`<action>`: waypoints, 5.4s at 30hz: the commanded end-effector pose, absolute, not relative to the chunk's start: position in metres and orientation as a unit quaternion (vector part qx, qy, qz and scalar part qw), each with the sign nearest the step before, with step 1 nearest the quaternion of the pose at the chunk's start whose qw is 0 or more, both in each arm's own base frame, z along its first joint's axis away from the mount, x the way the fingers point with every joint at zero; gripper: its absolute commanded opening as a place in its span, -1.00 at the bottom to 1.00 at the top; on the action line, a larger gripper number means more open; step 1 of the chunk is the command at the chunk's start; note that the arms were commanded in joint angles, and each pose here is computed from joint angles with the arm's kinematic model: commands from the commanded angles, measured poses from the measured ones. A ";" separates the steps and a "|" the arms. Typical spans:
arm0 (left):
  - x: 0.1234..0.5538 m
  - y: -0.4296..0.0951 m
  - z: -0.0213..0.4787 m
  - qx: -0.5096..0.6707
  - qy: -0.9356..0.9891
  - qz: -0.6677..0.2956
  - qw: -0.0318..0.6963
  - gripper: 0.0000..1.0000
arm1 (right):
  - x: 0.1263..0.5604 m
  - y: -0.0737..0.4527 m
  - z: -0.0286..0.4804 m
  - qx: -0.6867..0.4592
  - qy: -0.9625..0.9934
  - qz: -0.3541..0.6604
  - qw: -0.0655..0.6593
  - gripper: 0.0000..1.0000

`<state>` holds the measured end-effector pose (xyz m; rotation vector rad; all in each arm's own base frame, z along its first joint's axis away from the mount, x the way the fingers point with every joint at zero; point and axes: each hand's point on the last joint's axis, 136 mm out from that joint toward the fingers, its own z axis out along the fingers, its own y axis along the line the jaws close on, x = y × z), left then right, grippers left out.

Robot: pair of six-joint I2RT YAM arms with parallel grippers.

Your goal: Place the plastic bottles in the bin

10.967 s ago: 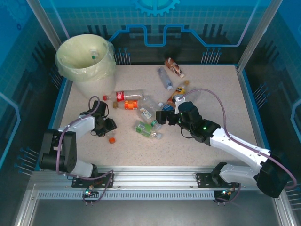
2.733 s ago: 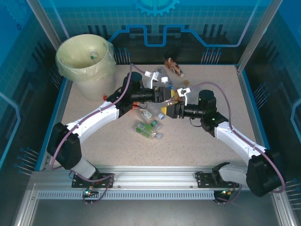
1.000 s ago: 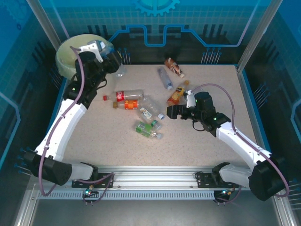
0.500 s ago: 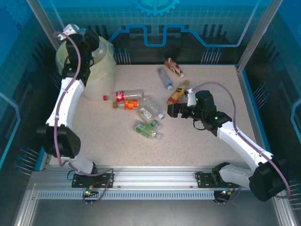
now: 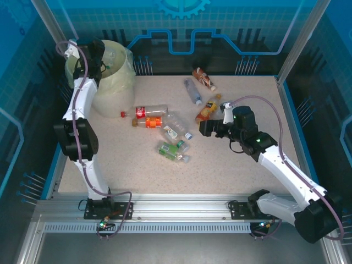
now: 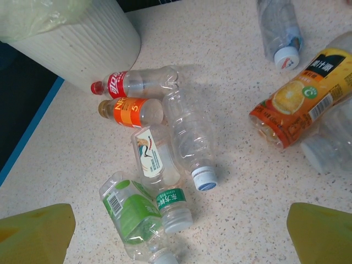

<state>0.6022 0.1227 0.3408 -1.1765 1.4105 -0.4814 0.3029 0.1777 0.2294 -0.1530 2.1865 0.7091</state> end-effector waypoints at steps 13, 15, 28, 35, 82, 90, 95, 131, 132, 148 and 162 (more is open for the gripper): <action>0.645 0.141 0.306 -0.603 0.538 -0.279 0.518 0.56 | 0.288 0.164 0.219 -0.053 0.874 0.253 0.411 0.99; 0.647 0.140 0.309 -0.598 0.537 -0.285 0.522 0.62 | 0.288 0.161 0.217 -0.048 0.875 0.250 0.412 1.00; 0.626 0.134 0.337 -0.593 0.528 -0.297 0.531 0.87 | 0.285 0.152 0.215 -0.027 0.870 0.245 0.427 1.00; 0.612 0.136 0.361 -0.574 0.528 -0.282 0.559 0.97 | 0.292 0.137 0.207 0.032 0.876 0.221 0.428 1.00; 0.427 -0.093 0.345 -0.195 0.767 -0.333 0.513 0.98 | 0.427 0.085 0.092 0.341 0.888 0.088 0.296 1.00; 0.409 -0.071 0.353 -0.183 0.778 -0.258 0.543 0.98 | 0.441 0.092 0.069 0.298 0.916 0.062 0.261 1.00; 0.407 -0.073 0.344 -0.176 0.793 -0.252 0.526 0.98 | 0.433 0.083 0.064 0.276 0.927 0.032 0.254 0.99; 0.402 -0.175 0.302 -0.076 0.841 -0.317 0.431 0.98 | 0.386 0.078 0.123 0.122 0.926 0.062 0.352 -0.21; 0.401 -0.183 0.298 -0.069 0.844 -0.320 0.425 0.98 | 0.382 0.081 0.127 0.116 0.925 0.074 0.355 -0.22; 0.375 -0.258 0.303 0.051 0.801 -0.469 0.368 0.98 | 0.337 0.154 0.222 0.012 0.851 0.337 0.401 -0.31; 0.357 -0.288 0.337 0.095 0.731 -0.589 0.332 0.98 | 0.329 0.210 0.304 -0.066 0.757 0.521 0.388 -0.33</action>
